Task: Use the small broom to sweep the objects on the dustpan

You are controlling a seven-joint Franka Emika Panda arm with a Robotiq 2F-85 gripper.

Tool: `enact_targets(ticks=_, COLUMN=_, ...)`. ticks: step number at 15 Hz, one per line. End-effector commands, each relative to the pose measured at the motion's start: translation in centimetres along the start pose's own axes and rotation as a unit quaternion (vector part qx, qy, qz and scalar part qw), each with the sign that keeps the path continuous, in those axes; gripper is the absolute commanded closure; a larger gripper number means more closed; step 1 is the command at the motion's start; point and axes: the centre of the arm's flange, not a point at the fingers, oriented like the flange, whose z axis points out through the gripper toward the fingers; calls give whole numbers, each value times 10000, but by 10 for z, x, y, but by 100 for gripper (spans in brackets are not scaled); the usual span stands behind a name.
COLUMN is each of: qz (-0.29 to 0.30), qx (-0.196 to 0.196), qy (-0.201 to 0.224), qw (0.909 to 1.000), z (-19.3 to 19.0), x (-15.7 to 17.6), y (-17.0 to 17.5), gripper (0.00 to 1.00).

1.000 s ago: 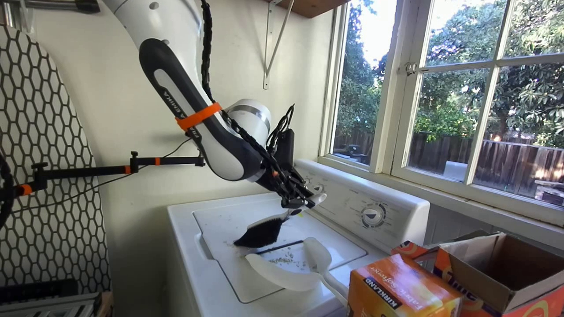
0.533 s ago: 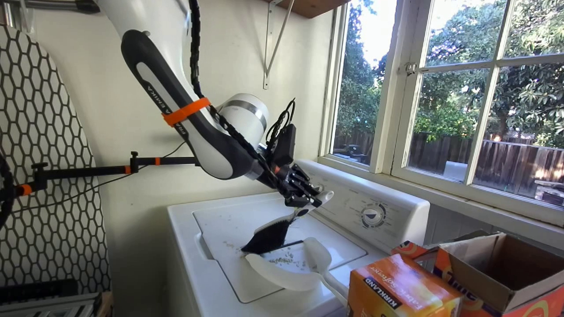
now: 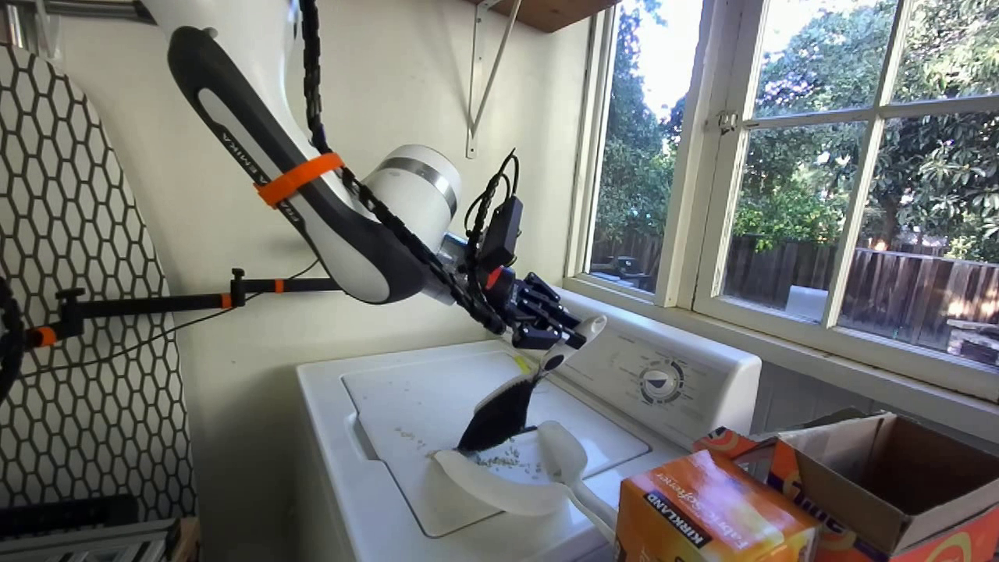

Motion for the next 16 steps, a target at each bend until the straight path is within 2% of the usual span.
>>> enact_targets(ticks=1, qz=25, qx=73, qy=-350, qw=9994, z=-22, x=-14, y=-1, gripper=93)
enact_targets(ticks=7, qz=162, qx=-289, qy=-436, qw=9985, z=-44, x=-26, y=22, gripper=93)
enact_targets(ticks=11, qz=208, qx=-714, qy=93, qw=9972, z=-57, x=-18, y=41, gripper=93)
enact_targets(ticks=12, qz=179, qx=-815, qy=335, qw=9960, z=-58, x=-12, y=44, gripper=93)
enact_targets(ticks=16, qz=-17, qx=-933, qy=1038, qw=9902, z=-60, x=7, y=51, gripper=93)
